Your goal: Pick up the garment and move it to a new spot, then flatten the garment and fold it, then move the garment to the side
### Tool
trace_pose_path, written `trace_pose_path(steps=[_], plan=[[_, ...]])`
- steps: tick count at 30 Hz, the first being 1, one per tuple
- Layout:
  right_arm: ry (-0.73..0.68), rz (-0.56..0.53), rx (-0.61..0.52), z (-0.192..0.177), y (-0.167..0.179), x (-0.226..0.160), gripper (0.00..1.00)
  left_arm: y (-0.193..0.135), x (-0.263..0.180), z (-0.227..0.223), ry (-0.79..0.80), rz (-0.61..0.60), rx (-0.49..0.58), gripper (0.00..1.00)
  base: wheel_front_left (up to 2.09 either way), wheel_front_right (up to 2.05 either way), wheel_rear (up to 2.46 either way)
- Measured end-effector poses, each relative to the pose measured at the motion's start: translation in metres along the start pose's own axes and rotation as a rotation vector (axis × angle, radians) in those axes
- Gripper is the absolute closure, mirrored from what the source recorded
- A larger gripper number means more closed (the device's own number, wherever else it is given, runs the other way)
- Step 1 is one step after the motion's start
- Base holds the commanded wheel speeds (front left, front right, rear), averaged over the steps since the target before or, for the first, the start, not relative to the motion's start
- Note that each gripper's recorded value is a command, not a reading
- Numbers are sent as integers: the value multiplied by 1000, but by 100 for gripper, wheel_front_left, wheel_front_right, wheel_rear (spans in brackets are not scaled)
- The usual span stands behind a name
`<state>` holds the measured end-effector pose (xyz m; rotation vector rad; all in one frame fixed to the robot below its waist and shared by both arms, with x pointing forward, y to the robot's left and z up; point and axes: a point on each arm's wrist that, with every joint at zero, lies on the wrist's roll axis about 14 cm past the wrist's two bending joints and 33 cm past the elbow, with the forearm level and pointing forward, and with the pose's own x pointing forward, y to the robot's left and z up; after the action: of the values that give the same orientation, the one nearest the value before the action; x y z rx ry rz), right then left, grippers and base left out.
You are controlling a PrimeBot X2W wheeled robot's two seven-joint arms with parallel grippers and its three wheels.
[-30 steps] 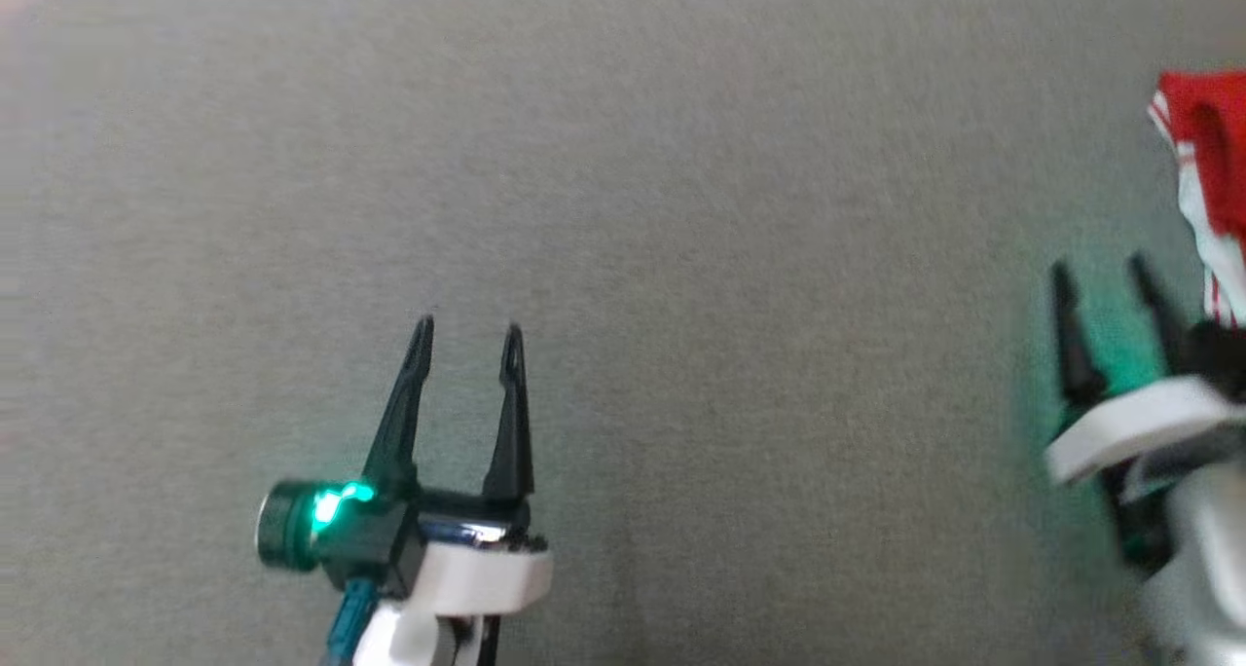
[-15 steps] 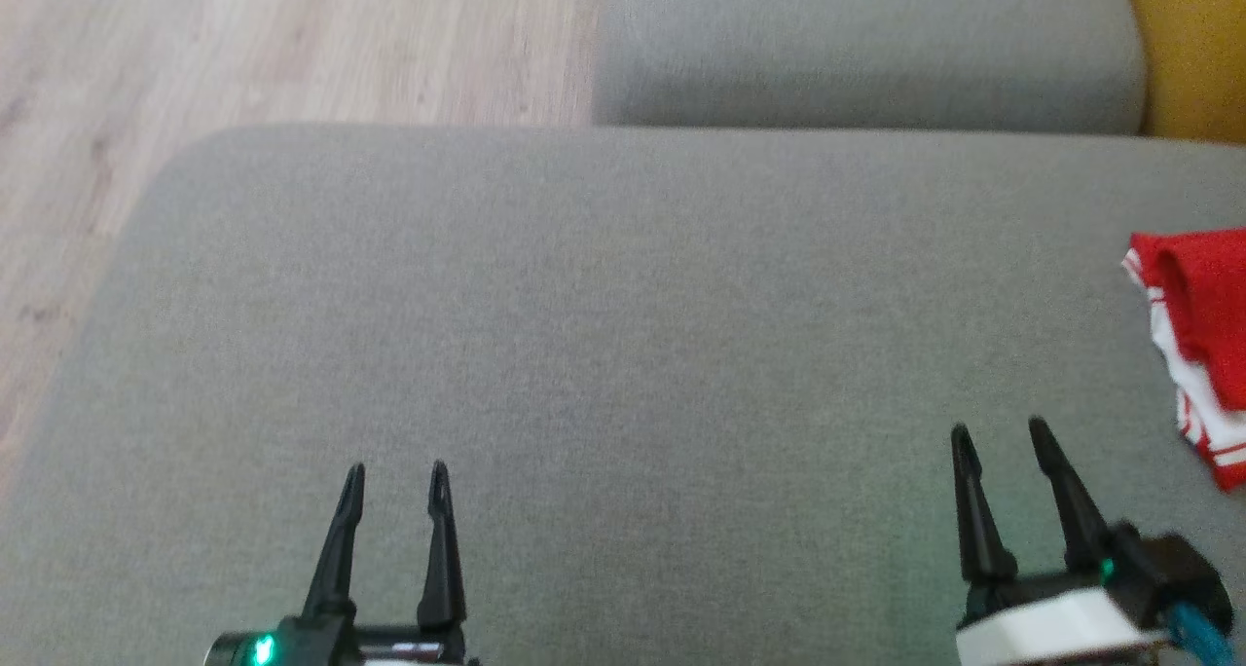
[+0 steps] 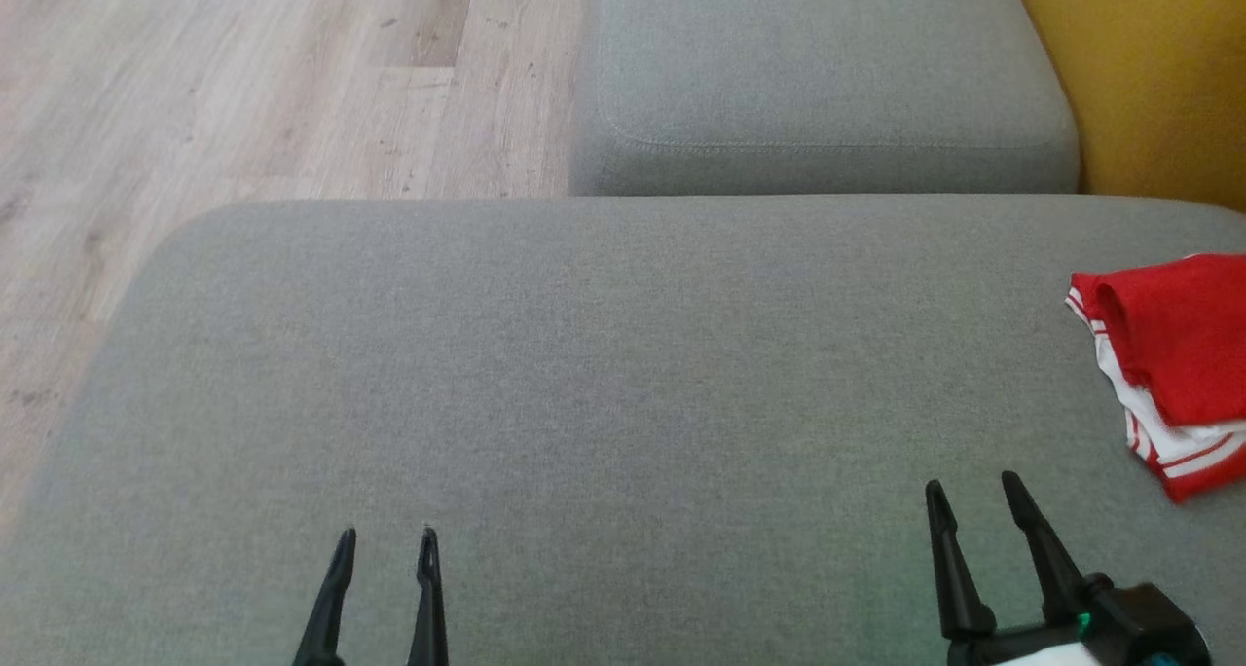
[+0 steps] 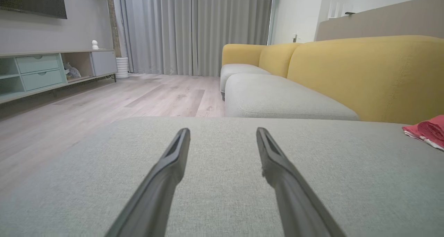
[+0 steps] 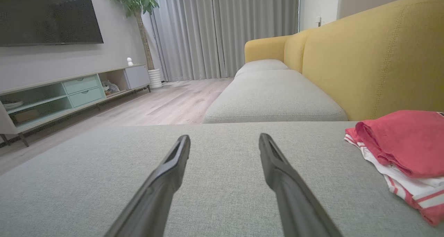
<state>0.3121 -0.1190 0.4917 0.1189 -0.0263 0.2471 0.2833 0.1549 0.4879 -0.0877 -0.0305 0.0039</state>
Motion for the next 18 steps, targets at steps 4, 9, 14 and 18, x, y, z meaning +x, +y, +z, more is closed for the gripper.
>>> trace_pose_path(steps=[4,9,14,18], plan=[[32,0,3,-10,1,-4,100,1,-7,-15,47,3,2,100,0,0,0],[148,-15,17,-45,-1,-20,100,5,-24,-49,164,16,4,100,0,0,0],[165,-40,76,-50,-5,-23,100,7,-25,-54,188,33,-50,100,0,0,0],[170,-60,124,-51,-8,-24,100,8,-24,-57,202,41,-98,100,0,0,0]])
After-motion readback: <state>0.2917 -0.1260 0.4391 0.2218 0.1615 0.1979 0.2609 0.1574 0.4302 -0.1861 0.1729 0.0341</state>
